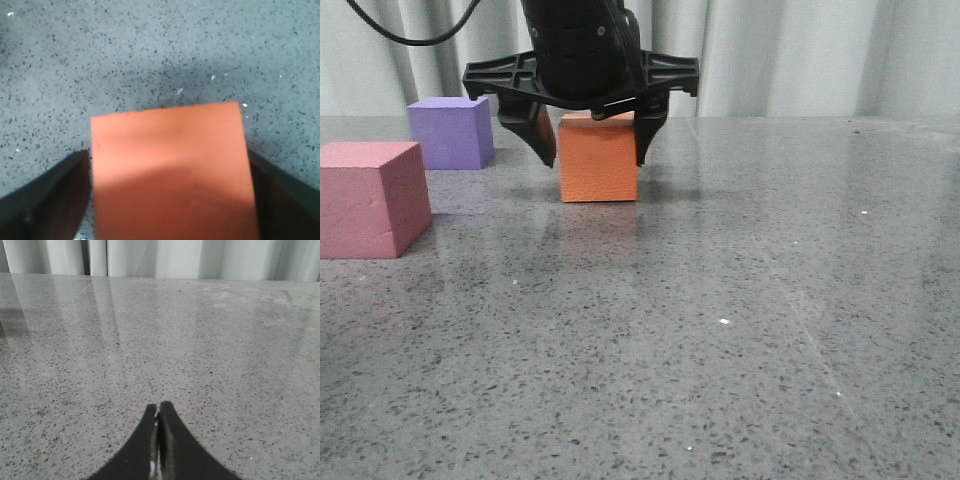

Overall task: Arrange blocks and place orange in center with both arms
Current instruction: 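Lower the left gripper around the orange cube and close it, then lift the orange cube and carry it toward the purple cube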

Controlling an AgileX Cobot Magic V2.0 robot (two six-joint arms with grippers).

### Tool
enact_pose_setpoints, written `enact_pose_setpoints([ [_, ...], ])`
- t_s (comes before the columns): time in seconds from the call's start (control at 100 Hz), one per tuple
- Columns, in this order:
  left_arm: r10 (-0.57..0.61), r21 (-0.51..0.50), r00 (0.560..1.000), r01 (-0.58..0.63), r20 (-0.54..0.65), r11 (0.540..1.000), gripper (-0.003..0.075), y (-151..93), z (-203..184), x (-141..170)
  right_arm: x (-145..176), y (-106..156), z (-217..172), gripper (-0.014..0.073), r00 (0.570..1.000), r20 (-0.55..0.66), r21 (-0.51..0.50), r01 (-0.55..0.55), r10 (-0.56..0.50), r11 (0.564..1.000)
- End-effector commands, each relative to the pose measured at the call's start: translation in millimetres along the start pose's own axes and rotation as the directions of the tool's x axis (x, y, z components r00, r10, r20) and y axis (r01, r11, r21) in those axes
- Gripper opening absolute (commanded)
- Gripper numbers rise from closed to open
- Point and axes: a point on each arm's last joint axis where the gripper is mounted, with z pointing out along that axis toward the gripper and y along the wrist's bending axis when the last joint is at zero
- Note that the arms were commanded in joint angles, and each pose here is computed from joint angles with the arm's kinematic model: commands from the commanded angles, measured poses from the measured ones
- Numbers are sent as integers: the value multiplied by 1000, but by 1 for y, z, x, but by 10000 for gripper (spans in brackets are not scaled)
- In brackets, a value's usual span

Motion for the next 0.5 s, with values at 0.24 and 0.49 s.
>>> enact_pose_setpoints([
  [0.24, -8, 84, 983, -8, 185, 996, 291, 5, -60, -31, -13, 0, -3, -120, 993, 121, 2, 5, -5, 1000],
  [0.49, -3, 101, 935, -35, 355, 994, 281, 26, -118, -51, -13, 0, -3, -120, 993, 121, 2, 5, -5, 1000],
])
